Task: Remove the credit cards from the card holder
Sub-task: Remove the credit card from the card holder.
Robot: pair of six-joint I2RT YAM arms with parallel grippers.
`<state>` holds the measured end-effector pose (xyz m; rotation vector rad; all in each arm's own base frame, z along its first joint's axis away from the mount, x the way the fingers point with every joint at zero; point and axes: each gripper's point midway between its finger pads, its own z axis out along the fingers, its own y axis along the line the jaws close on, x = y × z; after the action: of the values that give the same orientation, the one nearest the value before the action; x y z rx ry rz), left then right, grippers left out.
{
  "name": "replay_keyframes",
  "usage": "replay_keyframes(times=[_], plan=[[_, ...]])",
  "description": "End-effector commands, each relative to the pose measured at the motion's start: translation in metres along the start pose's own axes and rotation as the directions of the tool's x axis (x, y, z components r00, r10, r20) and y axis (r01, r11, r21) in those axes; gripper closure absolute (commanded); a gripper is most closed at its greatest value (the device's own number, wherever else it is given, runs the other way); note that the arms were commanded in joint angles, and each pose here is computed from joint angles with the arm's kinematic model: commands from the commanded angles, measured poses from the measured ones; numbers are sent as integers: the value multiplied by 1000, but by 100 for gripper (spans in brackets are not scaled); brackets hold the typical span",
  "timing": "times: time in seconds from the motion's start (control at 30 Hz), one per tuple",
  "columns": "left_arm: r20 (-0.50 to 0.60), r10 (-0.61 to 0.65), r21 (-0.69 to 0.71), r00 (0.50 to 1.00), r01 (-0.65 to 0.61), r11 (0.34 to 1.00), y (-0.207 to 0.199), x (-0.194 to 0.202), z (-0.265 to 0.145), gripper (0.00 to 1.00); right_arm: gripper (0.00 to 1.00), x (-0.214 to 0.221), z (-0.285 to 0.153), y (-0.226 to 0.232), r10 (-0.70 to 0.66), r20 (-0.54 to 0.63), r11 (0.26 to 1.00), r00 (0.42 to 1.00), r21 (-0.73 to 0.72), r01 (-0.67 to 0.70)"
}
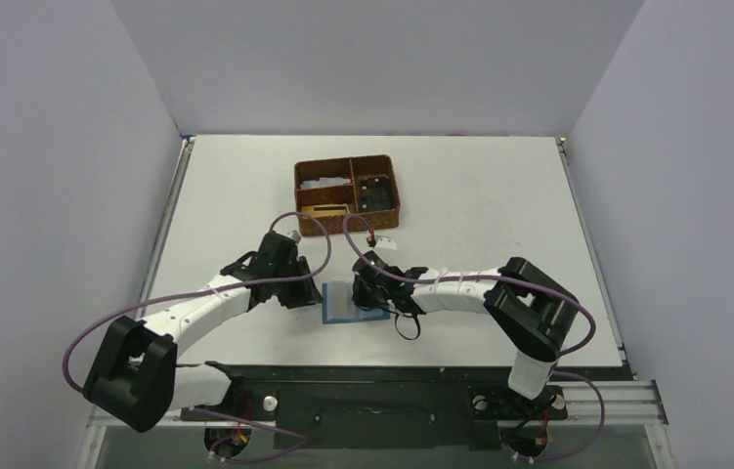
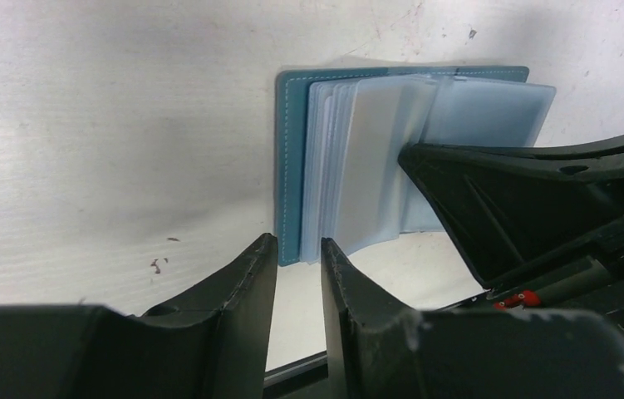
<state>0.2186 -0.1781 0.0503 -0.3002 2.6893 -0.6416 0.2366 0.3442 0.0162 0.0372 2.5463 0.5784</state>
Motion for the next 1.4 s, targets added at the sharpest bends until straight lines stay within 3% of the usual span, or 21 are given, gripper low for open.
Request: replay_keyframes(times=[0.0, 0.47, 1.37], plan=[[85, 18, 65, 996, -24, 998, -31, -27, -2, 78, 100, 24, 3, -37, -8, -70, 996, 998, 92, 14], [62, 36, 76, 997, -41, 996, -41, -26, 8, 86, 100, 11, -3, -25, 63, -37, 997, 997, -31, -64], [34, 76, 105, 997, -79, 991, -61, -20, 24, 89, 100, 19, 2, -27, 74, -68, 996, 995, -48, -77]])
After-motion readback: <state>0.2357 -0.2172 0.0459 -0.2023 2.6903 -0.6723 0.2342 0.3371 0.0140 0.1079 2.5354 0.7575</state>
